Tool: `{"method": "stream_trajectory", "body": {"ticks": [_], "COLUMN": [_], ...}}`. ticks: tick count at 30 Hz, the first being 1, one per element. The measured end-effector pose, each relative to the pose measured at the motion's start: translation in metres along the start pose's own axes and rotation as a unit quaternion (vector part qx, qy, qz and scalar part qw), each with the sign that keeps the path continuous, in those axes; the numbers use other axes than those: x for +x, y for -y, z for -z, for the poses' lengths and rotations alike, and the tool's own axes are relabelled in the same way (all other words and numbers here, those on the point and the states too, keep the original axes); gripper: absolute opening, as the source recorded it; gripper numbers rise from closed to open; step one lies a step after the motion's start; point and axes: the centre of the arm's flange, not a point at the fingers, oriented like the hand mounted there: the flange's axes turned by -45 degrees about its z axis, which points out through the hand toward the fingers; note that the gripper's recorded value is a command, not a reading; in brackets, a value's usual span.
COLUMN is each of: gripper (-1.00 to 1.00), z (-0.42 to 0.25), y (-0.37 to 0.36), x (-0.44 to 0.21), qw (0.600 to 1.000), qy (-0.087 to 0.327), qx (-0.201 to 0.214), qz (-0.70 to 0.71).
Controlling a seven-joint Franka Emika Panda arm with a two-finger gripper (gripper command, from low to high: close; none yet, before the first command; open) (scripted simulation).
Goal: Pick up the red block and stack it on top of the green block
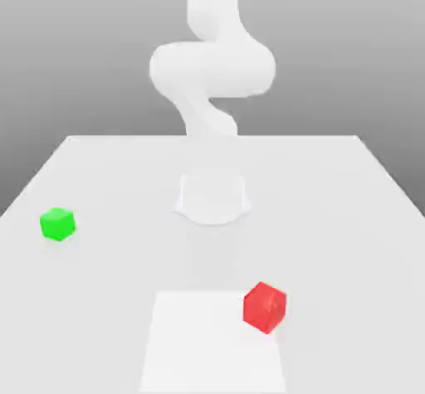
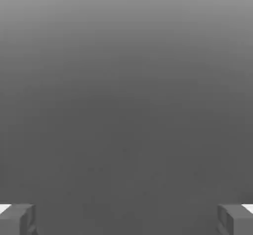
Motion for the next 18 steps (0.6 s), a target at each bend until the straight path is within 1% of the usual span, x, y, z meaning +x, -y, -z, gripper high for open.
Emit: {"method": "stream_trajectory", "body": {"ticks": [4, 9, 14, 18], "gripper": [0.00, 0.00, 0.00, 0.00], "z": [-0.084, -0.177, -0.251, -0.294], "y": [0.005, 0.025, 0.051, 0.067], "x": [-0.023, -0.070, -0.134, -0.192], "qw": [0.996, 0.981, 0.955, 0.928], "qy": [0.060, 0.130, 0.197, 0.247], "qx": [0.043, 0.085, 0.115, 0.129], "qz": [0.049, 0.115, 0.187, 0.248]}}
